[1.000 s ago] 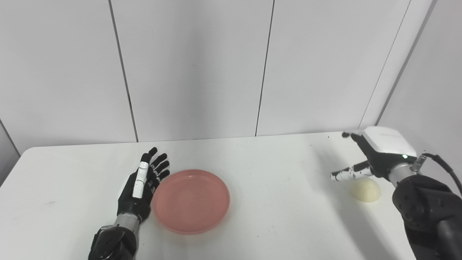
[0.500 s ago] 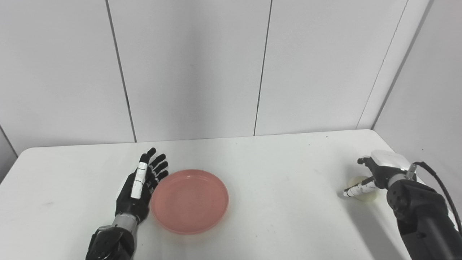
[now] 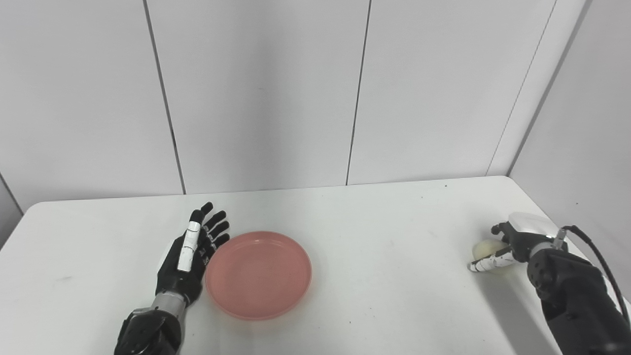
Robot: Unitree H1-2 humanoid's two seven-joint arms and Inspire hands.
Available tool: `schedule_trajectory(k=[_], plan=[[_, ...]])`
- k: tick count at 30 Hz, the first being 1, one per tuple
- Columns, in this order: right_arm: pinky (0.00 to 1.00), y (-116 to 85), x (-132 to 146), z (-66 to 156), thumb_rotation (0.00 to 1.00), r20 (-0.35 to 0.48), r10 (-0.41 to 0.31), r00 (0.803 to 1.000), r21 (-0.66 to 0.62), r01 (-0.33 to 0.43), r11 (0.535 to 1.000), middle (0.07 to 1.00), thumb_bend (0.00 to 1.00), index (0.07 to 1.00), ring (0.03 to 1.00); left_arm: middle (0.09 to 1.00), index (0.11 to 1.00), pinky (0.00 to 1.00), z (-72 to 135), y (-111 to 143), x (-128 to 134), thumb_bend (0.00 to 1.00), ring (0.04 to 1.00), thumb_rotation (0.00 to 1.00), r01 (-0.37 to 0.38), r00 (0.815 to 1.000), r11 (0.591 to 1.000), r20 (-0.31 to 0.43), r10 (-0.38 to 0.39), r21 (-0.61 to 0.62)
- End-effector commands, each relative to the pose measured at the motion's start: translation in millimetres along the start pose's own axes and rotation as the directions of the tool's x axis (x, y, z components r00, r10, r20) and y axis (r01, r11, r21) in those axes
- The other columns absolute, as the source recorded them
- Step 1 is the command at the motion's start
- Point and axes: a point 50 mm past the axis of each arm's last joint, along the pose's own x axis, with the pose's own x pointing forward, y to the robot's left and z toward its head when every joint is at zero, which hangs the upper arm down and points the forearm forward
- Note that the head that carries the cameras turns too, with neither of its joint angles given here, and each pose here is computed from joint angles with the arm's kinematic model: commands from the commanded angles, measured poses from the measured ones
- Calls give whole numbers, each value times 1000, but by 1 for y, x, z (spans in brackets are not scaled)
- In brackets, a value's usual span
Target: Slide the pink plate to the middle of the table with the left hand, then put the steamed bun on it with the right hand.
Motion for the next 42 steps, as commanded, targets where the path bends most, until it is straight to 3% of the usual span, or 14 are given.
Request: schedule_trajectory(k=[1, 4, 6, 8, 10, 13, 16, 20, 23, 24, 26, 32, 39, 42], plan=[[687, -22, -3, -6, 486, -8, -48, 999, 22, 48, 999, 820, 1000, 805, 792, 895, 936, 876, -3, 4, -2, 836, 898, 850, -1, 999, 1000, -35, 1, 10], [643, -22, -5, -8, 372, 4, -24, 1000, 73, 23, 997, 752, 1000, 783, 706, 895, 935, 865, -3, 4, -3, 838, 897, 850, 0, 999, 1000, -38, 1, 14], [587, -22, -5, -8, 240, -2, -13, 1000, 66, 13, 998, 627, 896, 684, 597, 893, 937, 871, -3, 4, -3, 828, 897, 858, -1, 999, 1000, -39, 2, 20], [697, -23, -6, -8, 151, -10, -3, 1000, 52, 3, 999, 635, 584, 521, 656, 887, 934, 859, -4, 5, -3, 835, 892, 867, -2, 999, 1000, -44, 3, 25], [832, -23, -7, -7, 135, -16, 1, 1000, 32, -1, 999, 706, 534, 492, 761, 886, 932, 858, -4, 5, -3, 841, 891, 863, -3, 999, 1000, -48, 4, 21], [769, -22, -9, -8, 133, -13, -2, 1000, 1, 2, 1000, 698, 524, 484, 737, 893, 933, 846, -5, 5, -3, 846, 888, 863, 1, 999, 1000, -51, 0, 25], [820, -24, -10, -8, 134, -21, 7, 1000, 4, -7, 1000, 725, 523, 482, 777, 893, 935, 830, -5, 5, -3, 835, 882, 882, 5, 999, 999, -51, -3, 39], [688, -25, -11, -9, 135, -12, -5, 1000, 10, 5, 1000, 664, 522, 484, 686, 891, 938, 815, -5, 4, -2, 828, 867, 897, 10, 999, 999, -51, -8, 42], [698, -26, -13, -8, 135, 1, -22, 1000, 27, 22, 999, 689, 522, 484, 713, 890, 937, 832, -5, 3, -2, 830, 868, 884, 8, 998, 1000, -56, -7, 27], [663, -27, -14, -7, 108, 10, -29, 1000, 38, 28, 999, 664, 522, 480, 689, 890, 936, 832, -5, 3, -2, 830, 867, 884, 7, 998, 999, -56, -5, 31], [459, -28, -15, -4, 18, 25, -39, 999, 49, 38, 998, 522, 527, 479, 527, 889, 931, 820, -5, 3, -2, 824, 861, 896, 7, 998, 999, -55, -4, 41], [339, -39, -27, 7, 0, 101, -88, 991, 90, 79, 993, 448, 530, 499, 427, 895, 938, 827, -6, 0, -2, 812, 865, 908, 13, 998, 999, -56, -11, 44], [230, -69, -60, 35, 0, 281, -220, 934, 123, 192, 974, 398, 527, 499, 308, 893, 934, 805, -8, -9, -1, 797, 858, 907, 16, 998, 998, -60, -12, 55], [290, -82, -74, 53, 0, 343, -274, 898, 151, 235, 960, 423, 529, 503, 381, 893, 937, 808, -10, -14, 1, 801, 857, 908, 22, 998, 999, -60, -19, 48]])
